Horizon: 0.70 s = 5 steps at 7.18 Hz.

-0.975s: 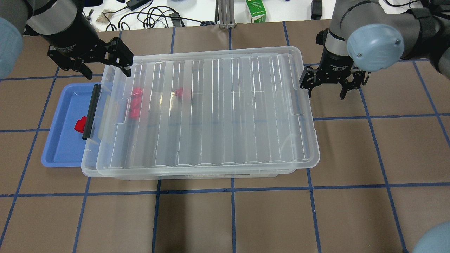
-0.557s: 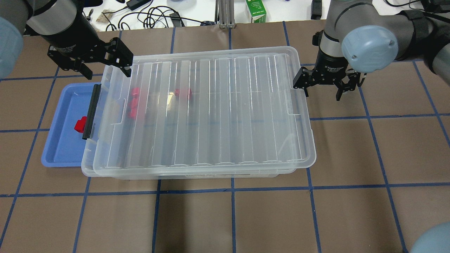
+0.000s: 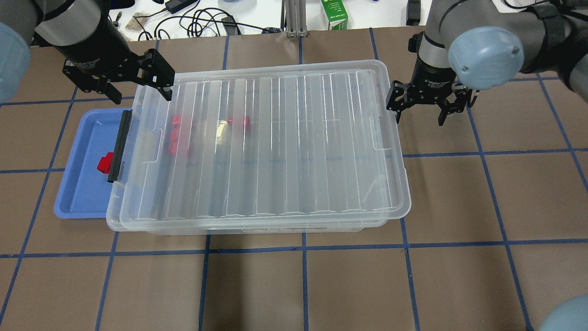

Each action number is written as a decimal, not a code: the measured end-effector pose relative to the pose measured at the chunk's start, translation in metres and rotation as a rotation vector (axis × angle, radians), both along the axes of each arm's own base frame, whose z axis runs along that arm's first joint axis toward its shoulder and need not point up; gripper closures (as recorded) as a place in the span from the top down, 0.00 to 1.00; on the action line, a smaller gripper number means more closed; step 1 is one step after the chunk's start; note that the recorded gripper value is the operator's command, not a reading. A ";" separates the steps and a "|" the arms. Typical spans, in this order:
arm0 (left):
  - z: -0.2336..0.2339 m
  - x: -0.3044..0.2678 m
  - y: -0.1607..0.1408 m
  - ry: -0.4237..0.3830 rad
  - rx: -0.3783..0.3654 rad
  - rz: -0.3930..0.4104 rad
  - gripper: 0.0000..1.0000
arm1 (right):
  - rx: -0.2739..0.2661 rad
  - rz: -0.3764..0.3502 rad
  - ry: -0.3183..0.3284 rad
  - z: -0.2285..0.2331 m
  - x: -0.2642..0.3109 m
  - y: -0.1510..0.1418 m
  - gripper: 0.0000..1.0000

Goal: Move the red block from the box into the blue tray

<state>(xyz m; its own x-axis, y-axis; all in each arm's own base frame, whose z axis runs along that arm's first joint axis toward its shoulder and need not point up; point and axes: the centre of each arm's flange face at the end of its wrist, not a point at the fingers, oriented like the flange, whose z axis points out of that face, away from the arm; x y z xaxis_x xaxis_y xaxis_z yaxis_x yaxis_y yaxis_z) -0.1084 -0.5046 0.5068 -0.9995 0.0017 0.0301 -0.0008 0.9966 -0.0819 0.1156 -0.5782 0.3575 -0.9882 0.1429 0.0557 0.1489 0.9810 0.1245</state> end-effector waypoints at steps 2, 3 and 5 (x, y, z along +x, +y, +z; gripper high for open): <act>0.000 -0.001 0.000 0.000 0.001 0.000 1.00 | -0.046 0.001 -0.021 0.062 0.000 0.006 1.00; -0.001 -0.001 0.000 0.000 0.002 0.000 1.00 | -0.065 -0.003 -0.043 0.095 0.001 0.021 1.00; -0.001 -0.001 0.000 -0.001 0.002 0.000 1.00 | -0.101 -0.003 -0.054 0.143 0.003 0.058 1.00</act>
<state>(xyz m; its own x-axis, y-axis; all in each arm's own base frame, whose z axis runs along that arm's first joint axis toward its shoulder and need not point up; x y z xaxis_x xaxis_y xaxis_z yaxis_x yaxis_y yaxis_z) -0.1097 -0.5043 0.5060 -0.9996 0.0019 0.0291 -0.0004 0.9968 -0.0802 0.1188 -0.5200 0.5003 -0.9890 0.1477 -0.0124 0.1472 0.9885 0.0334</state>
